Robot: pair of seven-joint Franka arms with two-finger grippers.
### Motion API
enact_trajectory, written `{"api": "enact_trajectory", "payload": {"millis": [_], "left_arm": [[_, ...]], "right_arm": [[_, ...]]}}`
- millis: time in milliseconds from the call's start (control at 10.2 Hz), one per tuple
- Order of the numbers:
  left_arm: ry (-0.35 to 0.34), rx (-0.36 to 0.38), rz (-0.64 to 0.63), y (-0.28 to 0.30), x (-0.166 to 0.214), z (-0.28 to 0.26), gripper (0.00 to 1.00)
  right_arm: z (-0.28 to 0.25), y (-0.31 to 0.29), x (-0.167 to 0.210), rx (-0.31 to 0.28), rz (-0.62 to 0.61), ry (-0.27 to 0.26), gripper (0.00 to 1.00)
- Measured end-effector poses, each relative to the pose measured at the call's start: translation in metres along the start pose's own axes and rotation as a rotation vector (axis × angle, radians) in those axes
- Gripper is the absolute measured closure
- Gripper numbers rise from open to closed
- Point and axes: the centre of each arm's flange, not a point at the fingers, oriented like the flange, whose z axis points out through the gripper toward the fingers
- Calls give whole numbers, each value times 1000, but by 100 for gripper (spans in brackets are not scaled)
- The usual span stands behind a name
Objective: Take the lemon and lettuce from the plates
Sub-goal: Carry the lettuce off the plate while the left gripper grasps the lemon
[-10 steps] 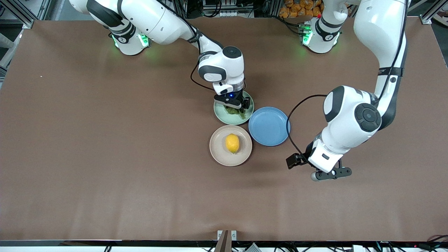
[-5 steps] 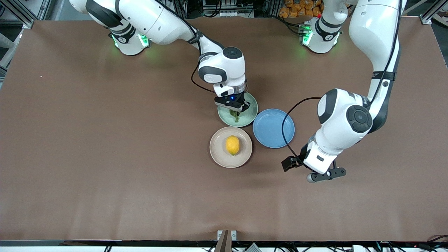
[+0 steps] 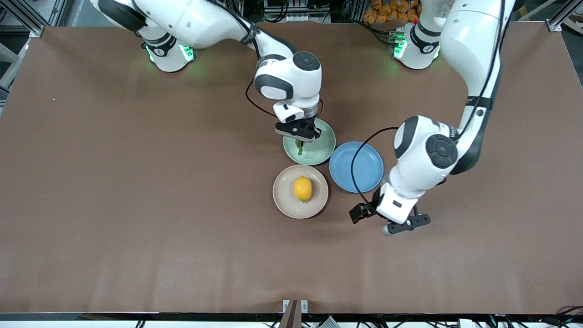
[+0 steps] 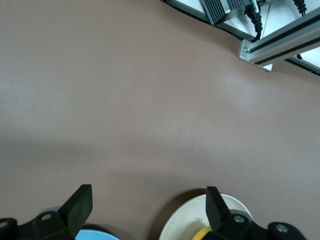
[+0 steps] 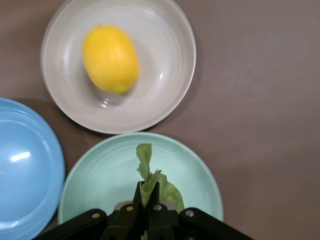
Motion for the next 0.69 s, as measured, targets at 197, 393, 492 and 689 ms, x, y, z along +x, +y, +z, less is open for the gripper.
{"api": "enact_trajectory", "payload": {"millis": [197,393,492,689], "left_arm": [[-7,-8,-8,18,-20,18,0],[-19,-19,-5,42,-50,44,0],[-31,-19,4,54,-69,59,0],[-45,6,62,67,-98,84,0]], "right_arm": [[-90,33,56,20,-40,-86,96],[-155,88,114,31,-82,-124,96],[-171,117,142,29,-108,-141,96],[-184,191,210,27,-163,-169,96]]}}
